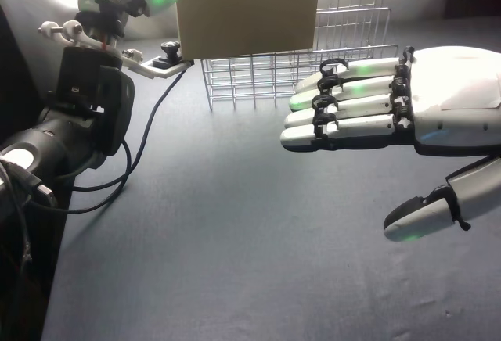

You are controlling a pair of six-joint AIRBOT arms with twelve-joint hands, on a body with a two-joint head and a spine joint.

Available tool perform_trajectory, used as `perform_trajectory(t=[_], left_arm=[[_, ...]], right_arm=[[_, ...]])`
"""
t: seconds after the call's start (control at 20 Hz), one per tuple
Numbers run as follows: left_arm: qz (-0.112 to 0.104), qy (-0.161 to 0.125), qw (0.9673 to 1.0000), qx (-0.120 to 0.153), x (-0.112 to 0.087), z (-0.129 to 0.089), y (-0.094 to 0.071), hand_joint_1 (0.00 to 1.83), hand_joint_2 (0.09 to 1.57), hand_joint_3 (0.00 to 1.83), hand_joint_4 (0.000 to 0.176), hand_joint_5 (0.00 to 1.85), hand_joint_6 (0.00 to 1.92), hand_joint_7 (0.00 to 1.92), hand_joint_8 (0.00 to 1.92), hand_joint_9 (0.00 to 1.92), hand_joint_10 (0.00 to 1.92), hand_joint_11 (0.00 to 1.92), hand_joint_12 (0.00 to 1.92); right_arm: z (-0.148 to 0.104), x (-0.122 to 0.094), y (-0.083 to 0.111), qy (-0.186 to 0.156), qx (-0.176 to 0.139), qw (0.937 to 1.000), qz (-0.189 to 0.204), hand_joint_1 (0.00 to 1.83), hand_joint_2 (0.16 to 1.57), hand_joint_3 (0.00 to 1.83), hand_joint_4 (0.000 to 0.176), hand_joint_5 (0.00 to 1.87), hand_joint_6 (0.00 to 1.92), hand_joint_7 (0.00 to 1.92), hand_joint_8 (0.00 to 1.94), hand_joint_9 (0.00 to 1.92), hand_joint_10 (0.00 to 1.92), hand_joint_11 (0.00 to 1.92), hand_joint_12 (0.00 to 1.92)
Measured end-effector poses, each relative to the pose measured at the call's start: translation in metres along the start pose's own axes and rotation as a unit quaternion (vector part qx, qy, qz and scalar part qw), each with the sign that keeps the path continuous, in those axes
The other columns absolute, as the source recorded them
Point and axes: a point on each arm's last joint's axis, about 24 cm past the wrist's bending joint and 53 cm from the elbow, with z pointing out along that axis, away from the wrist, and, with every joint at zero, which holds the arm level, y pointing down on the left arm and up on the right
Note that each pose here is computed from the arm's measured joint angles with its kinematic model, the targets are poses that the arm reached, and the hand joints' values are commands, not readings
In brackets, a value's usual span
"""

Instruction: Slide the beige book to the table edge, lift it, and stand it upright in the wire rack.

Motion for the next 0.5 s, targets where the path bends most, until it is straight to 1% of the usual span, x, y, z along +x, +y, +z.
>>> perform_trajectory(t=[0.05,0.15,0.2,0.3,0.35,0.4,0.45,0.5], left_arm=[[0.0,0.0,1.0,0.0,0.0001,0.0,0.0,1.24,1.17,0.0,0.0,0.9,0.85,0.89,1.43,0.83,1.56,0.64,1.83],[0.0,0.0,1.0,0.0,0.0,0.0001,0.0001,1.24,1.17,0.0,0.0,0.91,0.84,0.9,1.41,0.85,1.53,0.65,1.8],[0.0,0.0,1.0,0.0,0.0001,0.0001,0.0001,1.24,1.17,0.0,0.0,0.89,0.87,0.89,1.42,0.84,1.52,0.64,1.79],[0.0,0.0,1.0,0.0,0.0003,0.0001,0.0002,1.24,1.17,0.0,0.0,0.88,0.88,0.9,1.41,0.85,1.52,0.64,1.8],[-0.001,0.0,1.0,0.0,0.0003,0.0001,0.0003,1.24,1.18,0.0,0.0,0.88,0.88,0.88,1.44,0.84,1.58,0.63,1.86],[-0.001,0.0,1.0,0.0,0.0002,0.0003,0.0001,1.24,1.18,0.0,0.0,0.88,0.89,0.88,1.44,0.83,1.59,0.63,1.87],[0.0,0.0,1.0,0.0,0.0003,0.0006,-0.0002,1.24,1.18,0.0,0.0,0.88,0.87,0.89,1.43,0.84,1.57,0.63,1.86],[0.0,0.002,1.0,0.0,0.0004,0.0013,-0.0006,1.24,1.17,0.0,0.0,0.89,0.87,0.9,1.41,0.83,1.55,0.62,1.86]], right_arm=[[0.0003,0.0,0.0005,0.0,-0.001,1.0,0.0,0.15,1.13,0.0,0.0,0.08,0.0,0.13,0.0,0.11,0.0,0.0,0.38],[0.0002,-0.0002,0.0007,0.0,-0.002,1.0,0.0,0.11,1.14,0.0,0.0,0.09,0.0,0.13,0.0,0.11,0.0,0.0,0.35],[0.0003,-0.0001,0.0009,0.0,-0.002,1.0,0.0,0.1,1.14,0.0,0.0,0.09,0.0,0.13,0.0,0.12,0.0,0.0,0.34],[0.001,0.0003,0.0012,0.0,-0.003,1.0,0.0,0.12,1.14,0.0,0.0,0.1,0.0,0.14,0.0,0.13,0.0,0.0,0.42],[0.0015,0.0005,0.0015,0.0,-0.003,1.0,0.001,0.1,1.14,0.0,0.0,0.1,0.0,0.14,0.0,0.12,0.0,0.0,0.4],[0.0017,0.0007,0.0016,0.0,-0.004,1.0,0.001,0.1,1.14,0.0,0.0,0.1,0.0,0.14,0.0,0.12,0.0,0.0,0.39],[0.0017,0.0007,0.0016,0.0,-0.004,1.0,0.001,0.11,1.14,0.0,0.0,0.1,0.0,0.15,0.0,0.13,0.0,0.0,0.42],[0.0017,0.0007,0.0016,0.0,-0.004,1.0,0.001,0.11,1.14,0.0,0.0,0.08,0.0,0.14,0.0,0.12,0.0,0.0,0.39]])
